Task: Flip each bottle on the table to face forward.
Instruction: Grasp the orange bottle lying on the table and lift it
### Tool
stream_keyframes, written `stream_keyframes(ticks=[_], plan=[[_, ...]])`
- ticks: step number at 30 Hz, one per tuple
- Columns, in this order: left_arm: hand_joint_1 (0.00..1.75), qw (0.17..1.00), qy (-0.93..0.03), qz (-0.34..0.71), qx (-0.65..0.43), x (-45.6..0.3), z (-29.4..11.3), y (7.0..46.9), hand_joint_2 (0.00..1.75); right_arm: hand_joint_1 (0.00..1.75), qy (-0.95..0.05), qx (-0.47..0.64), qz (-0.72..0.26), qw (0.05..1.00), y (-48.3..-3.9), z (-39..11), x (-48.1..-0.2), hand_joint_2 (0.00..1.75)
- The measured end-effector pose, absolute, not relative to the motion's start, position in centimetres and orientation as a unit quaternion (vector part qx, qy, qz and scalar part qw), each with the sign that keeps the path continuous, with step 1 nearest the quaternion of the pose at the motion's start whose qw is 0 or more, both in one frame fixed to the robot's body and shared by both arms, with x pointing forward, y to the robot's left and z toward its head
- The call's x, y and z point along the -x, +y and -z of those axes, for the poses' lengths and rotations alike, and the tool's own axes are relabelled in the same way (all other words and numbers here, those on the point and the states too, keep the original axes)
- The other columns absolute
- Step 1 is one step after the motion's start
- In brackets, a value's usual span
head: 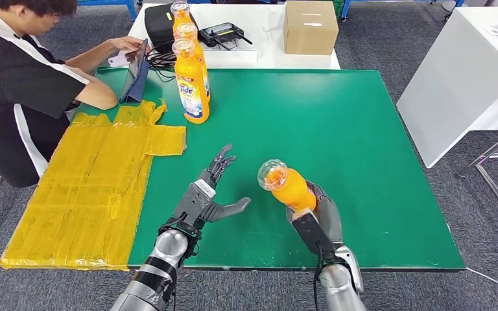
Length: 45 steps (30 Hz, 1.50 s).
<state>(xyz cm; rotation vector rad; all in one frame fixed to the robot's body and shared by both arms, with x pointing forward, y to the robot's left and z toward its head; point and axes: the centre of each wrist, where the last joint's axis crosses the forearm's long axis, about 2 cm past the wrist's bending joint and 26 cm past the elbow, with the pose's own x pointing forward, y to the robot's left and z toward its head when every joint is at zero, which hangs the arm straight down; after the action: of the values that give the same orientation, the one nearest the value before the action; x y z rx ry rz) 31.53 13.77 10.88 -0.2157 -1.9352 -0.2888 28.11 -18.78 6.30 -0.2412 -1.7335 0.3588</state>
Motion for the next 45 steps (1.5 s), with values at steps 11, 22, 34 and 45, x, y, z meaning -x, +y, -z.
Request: stream_keyframes(ticks=[11, 22, 34, 45], plan=[[0.00, 0.549, -0.818, 0.130, 0.108, -31.5, -11.1, 13.2, 1.75, 1.75, -0.754, 0.025, -0.159, 0.637, -15.7, -6.2, -28.0, 1.75], [0.00, 0.539, -0.818, 0.142, 0.143, -31.4, -11.7, 11.7, 1.75, 1.75, -0.757, -0.129, -0.112, 0.630, -8.8, -7.2, -27.3, 1.75], [0.00, 0.539, -0.815, 0.144, 0.153, -31.4, -11.4, 11.1, 1.75, 1.75, -0.760, -0.146, -0.131, 0.620, -7.6, -7.8, -27.5, 1.75], [1.75, 0.534, -0.820, 0.124, 0.161, -31.4, -11.3, 11.1, 1.75, 1.75, -0.758, -0.142, -0.138, 0.621, -7.4, -7.8, -27.9, 1.75]])
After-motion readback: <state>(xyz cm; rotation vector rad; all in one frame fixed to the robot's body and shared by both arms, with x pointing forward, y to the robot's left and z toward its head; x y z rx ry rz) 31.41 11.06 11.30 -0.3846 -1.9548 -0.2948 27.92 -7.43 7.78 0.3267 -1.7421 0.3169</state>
